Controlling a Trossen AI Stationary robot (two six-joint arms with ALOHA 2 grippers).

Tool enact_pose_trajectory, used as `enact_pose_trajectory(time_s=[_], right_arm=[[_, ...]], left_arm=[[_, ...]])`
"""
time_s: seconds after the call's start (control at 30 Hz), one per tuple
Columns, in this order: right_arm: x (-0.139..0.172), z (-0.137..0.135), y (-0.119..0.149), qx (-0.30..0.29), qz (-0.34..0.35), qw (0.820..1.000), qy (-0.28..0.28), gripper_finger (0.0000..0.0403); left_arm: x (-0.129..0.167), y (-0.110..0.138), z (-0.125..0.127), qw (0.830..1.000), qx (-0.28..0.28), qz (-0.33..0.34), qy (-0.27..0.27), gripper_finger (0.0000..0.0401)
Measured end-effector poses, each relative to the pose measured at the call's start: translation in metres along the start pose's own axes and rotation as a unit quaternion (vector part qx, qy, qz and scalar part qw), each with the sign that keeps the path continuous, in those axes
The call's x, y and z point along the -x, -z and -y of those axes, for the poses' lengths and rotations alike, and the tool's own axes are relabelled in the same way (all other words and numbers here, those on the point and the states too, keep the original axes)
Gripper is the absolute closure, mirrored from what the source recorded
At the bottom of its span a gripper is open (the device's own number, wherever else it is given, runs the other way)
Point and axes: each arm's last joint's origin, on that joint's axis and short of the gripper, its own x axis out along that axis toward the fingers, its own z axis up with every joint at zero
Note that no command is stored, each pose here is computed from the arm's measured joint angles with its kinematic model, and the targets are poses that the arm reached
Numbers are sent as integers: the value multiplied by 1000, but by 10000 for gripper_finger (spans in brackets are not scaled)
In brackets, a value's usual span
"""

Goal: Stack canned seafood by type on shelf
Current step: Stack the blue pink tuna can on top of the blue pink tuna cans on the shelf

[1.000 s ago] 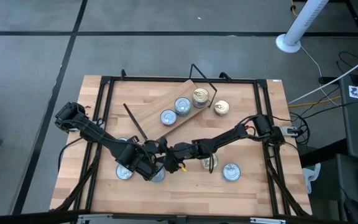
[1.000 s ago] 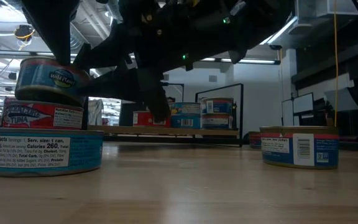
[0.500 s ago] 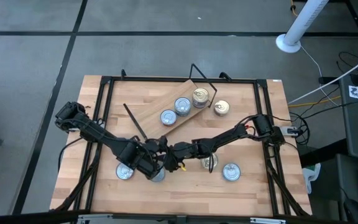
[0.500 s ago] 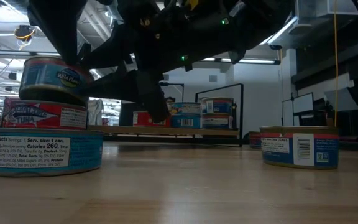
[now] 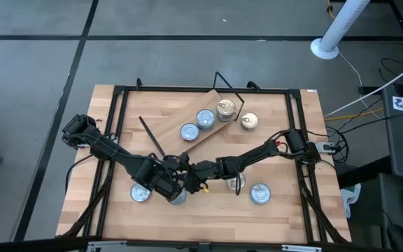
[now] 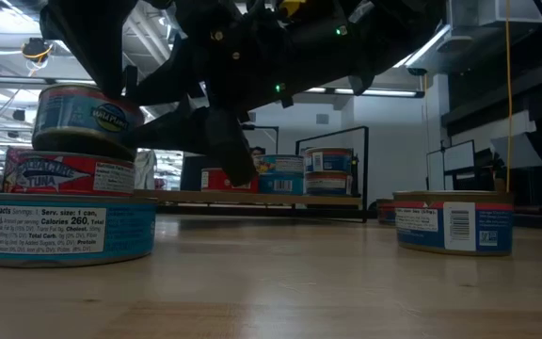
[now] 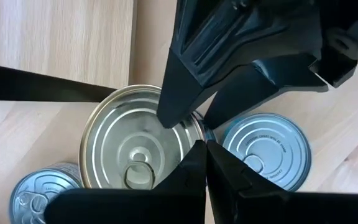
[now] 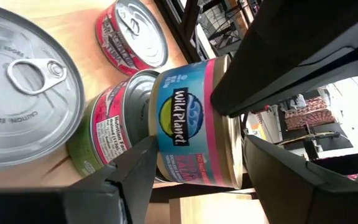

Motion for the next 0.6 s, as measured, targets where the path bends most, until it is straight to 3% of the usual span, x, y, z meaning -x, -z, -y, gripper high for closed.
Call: enact_pose_trajectory(time_s=[0.6], right_arm=[[1, -2, -1, -25, -1, 1000, -6, 161]], left_arm=[[0, 0, 0, 1000, 4, 0, 1, 401]])
